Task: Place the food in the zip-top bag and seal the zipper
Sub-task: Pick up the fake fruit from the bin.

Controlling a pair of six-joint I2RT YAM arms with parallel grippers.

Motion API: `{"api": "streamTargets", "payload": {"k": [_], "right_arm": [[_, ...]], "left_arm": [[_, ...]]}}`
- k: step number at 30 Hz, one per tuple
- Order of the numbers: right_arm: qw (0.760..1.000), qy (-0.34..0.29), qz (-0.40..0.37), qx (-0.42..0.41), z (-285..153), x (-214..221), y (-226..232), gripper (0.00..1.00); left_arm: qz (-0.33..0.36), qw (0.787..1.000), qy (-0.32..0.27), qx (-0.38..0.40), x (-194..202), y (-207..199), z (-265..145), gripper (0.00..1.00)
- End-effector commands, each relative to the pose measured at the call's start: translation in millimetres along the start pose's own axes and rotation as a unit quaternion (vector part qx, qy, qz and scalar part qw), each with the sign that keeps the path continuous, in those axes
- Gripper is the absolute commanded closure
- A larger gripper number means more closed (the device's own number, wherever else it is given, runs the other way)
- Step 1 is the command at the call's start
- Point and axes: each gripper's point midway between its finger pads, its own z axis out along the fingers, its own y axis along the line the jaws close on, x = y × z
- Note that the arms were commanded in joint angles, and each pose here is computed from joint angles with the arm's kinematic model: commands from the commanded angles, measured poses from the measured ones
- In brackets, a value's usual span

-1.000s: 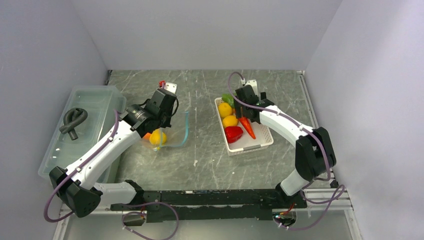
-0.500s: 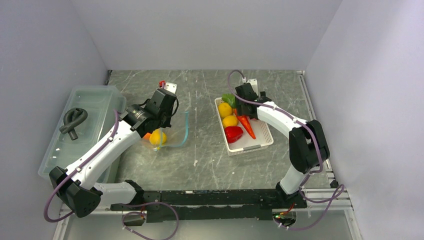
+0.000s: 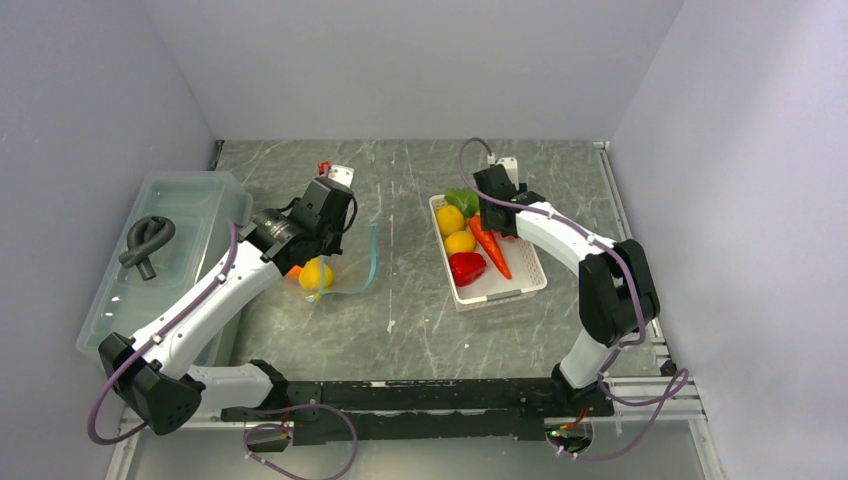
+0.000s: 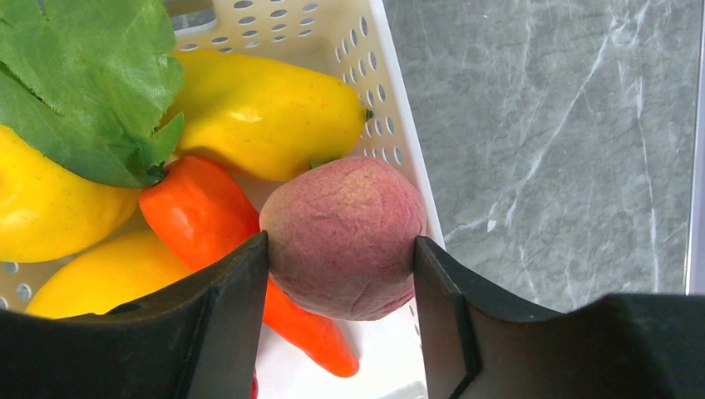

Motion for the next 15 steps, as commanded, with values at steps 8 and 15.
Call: {"api": "streamTargets", "payload": {"k": [8,15], "right_arm": [[0.996,-0.061,0.047,-0.042,-41,-43,-5,0.61],[0.985,-0.099,0.057,-0.126,-80,-58,10,0.62]], "left_arm": [[-0.006,1.000,-0.016,-0.003,-7,2,-1,1.00],[-0.007,1.000,-0.017,-0.003,-8,2,-2,1.00]]}}
